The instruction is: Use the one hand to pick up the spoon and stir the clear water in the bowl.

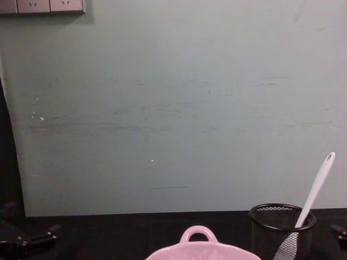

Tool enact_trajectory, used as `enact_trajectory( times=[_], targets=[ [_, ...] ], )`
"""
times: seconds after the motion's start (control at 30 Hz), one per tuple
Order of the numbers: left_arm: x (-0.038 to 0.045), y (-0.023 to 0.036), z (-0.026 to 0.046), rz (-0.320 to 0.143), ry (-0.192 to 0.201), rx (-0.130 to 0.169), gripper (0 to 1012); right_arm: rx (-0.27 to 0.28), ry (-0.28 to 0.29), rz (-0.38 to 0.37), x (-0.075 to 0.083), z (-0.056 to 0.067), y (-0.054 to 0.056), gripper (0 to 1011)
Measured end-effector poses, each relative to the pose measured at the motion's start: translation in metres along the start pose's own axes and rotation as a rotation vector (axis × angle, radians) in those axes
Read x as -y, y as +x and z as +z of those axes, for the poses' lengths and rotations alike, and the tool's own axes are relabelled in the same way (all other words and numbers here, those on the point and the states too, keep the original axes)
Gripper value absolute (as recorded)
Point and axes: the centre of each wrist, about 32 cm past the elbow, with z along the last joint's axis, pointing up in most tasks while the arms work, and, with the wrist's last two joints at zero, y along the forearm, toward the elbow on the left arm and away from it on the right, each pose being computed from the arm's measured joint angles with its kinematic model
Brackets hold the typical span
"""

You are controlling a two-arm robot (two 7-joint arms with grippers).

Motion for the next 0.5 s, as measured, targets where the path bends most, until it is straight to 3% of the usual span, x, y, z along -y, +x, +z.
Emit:
enact_trajectory(
  times=[0.17,0.3,0.5],
  targets=[
    [0.0000,0.0000,0.0000,0.000,0.000,0.000,1011,0.000,0.000,0.000,0.000,0.000,0.000,1004],
    [0.0000,0.0000,0.0000,0.000,0.000,0.000,1011,-0.035,0.019,-0.006,0.007,0.006,-0.001,1004],
    [0.0000,0.0000,0.0000,0.000,0.000,0.000,1011,-0.150,0.081,0.010,0.020,0.019,-0.001,1004]
  ],
)
